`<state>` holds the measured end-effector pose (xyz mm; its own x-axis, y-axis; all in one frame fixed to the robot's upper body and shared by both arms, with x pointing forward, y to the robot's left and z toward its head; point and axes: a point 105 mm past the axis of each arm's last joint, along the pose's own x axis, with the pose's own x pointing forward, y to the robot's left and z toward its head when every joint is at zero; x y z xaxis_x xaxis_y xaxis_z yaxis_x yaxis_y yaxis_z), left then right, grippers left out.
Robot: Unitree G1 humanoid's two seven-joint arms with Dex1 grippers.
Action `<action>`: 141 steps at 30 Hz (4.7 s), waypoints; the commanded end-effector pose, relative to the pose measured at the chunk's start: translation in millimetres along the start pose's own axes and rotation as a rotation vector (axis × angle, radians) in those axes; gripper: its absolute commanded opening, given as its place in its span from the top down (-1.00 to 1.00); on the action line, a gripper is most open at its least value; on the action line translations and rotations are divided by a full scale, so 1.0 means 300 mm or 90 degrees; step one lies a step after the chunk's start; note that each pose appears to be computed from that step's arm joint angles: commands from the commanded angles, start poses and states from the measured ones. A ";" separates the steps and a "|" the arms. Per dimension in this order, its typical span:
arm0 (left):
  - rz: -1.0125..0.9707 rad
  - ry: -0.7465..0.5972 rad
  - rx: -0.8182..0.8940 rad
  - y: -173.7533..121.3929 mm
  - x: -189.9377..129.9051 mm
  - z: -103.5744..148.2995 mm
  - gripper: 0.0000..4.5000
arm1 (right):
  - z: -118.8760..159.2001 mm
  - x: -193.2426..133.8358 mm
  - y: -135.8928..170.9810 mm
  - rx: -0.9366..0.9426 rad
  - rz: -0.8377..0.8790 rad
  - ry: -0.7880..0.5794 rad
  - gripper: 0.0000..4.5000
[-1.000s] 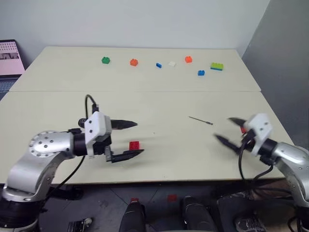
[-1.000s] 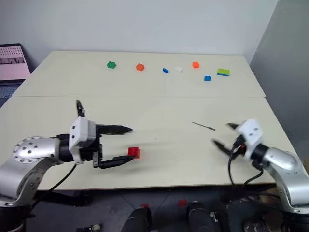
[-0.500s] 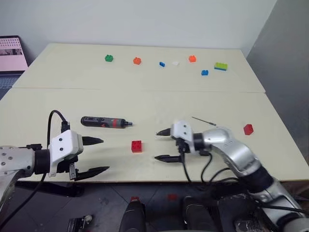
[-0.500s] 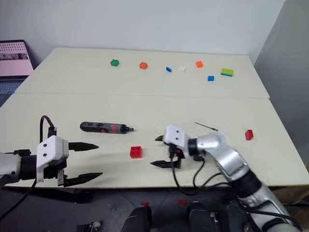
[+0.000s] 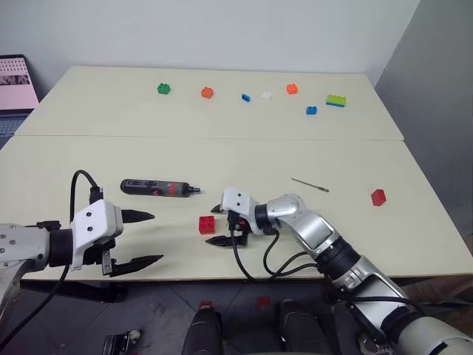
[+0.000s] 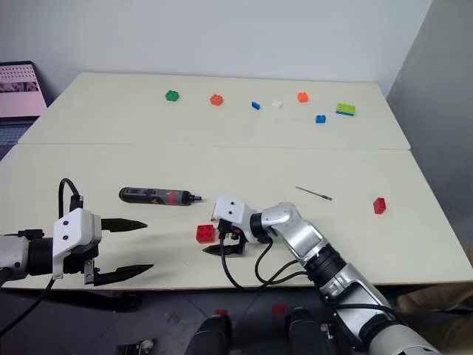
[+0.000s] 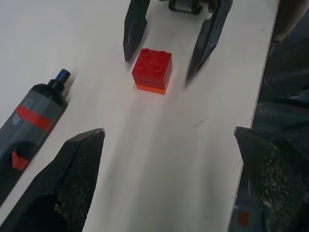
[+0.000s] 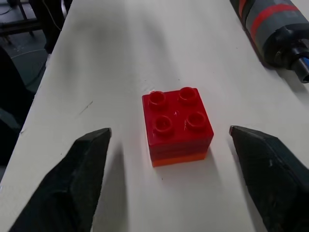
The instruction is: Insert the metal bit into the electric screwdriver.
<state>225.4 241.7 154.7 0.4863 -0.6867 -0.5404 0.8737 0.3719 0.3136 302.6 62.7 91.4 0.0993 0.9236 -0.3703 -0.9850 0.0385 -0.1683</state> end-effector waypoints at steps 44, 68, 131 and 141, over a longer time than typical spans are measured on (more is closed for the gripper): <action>-0.149 -0.311 0.066 -0.045 0.321 0.329 -1.00 | -0.351 -1.136 0.035 0.270 -1.015 0.006 0.35; -0.033 -0.249 0.023 0.040 0.237 0.264 -1.00 | -0.084 -0.929 0.021 0.109 -0.612 -0.048 -0.96; -0.145 0.243 0.268 0.433 0.389 0.089 -0.79 | 0.162 -0.702 0.173 0.039 -0.203 -0.034 -1.00; -0.160 0.262 0.268 0.420 0.393 0.053 0.27 | 0.160 -0.700 0.174 0.041 -0.204 -0.031 -1.00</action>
<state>391.2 198.0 137.8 0.2977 -0.3962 -0.8686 0.9280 -0.0933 0.3606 226.1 -112.6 196.8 0.4011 0.8748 -0.2718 -0.9147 0.3664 -0.1706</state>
